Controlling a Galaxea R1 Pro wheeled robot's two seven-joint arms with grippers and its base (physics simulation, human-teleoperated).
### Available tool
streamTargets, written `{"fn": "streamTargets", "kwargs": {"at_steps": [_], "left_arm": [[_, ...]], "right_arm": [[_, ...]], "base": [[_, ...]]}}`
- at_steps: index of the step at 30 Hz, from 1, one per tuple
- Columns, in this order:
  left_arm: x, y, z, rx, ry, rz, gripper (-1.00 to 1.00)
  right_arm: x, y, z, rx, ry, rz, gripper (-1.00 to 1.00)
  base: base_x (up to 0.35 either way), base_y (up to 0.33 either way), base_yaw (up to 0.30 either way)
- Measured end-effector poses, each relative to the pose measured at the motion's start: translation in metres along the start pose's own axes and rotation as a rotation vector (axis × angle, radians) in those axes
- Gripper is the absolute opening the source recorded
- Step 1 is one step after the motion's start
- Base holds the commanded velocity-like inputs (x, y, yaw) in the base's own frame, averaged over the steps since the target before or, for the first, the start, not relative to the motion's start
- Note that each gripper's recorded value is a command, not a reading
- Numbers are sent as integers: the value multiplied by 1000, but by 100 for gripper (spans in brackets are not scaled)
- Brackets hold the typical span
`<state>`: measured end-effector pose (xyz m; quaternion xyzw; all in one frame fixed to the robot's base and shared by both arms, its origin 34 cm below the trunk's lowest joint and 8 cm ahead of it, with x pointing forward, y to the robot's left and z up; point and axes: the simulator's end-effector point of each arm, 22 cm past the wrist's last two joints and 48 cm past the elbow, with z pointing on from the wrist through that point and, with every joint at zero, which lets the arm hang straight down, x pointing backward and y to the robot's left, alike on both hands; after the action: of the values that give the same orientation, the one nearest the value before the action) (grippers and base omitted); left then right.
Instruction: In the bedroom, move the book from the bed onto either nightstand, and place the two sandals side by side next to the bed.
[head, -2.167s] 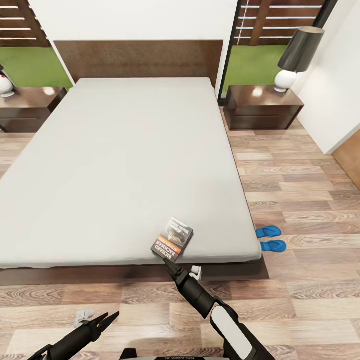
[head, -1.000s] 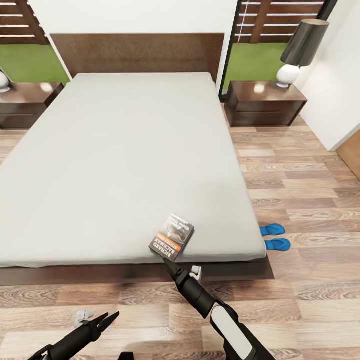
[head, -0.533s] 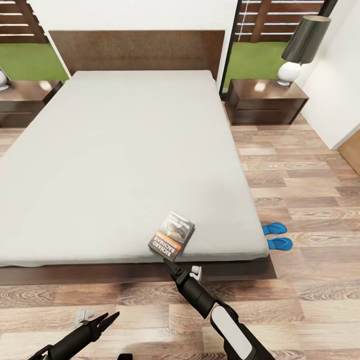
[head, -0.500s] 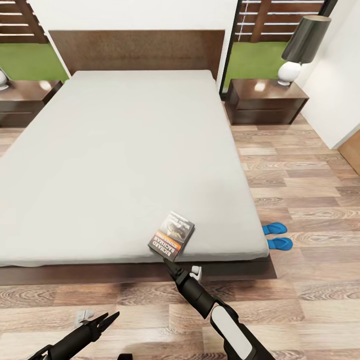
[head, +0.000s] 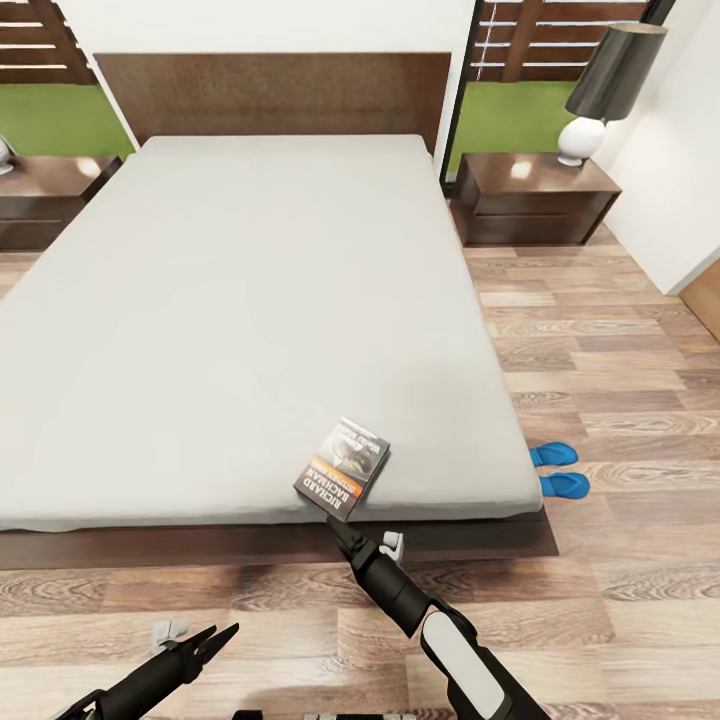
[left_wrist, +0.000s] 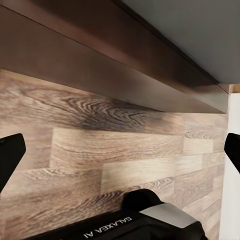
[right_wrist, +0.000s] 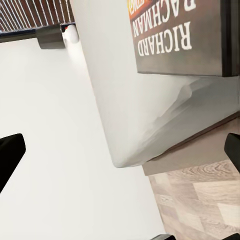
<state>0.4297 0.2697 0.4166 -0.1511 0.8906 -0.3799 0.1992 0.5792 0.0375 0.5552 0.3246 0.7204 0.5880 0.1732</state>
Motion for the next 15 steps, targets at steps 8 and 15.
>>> {"fn": "streamTargets", "kwargs": {"at_steps": [8, 15], "left_arm": [[4, 9, 7, -1, -1, 0, 100], [4, 9, 7, 0, -1, 0, 100]], "right_arm": [[-1, -11, 2, 0, 0, 0, 100], [-1, -11, 2, 0, 0, 0, 100]], "base": [[0, 0, 0], [0, 0, 0]]}}
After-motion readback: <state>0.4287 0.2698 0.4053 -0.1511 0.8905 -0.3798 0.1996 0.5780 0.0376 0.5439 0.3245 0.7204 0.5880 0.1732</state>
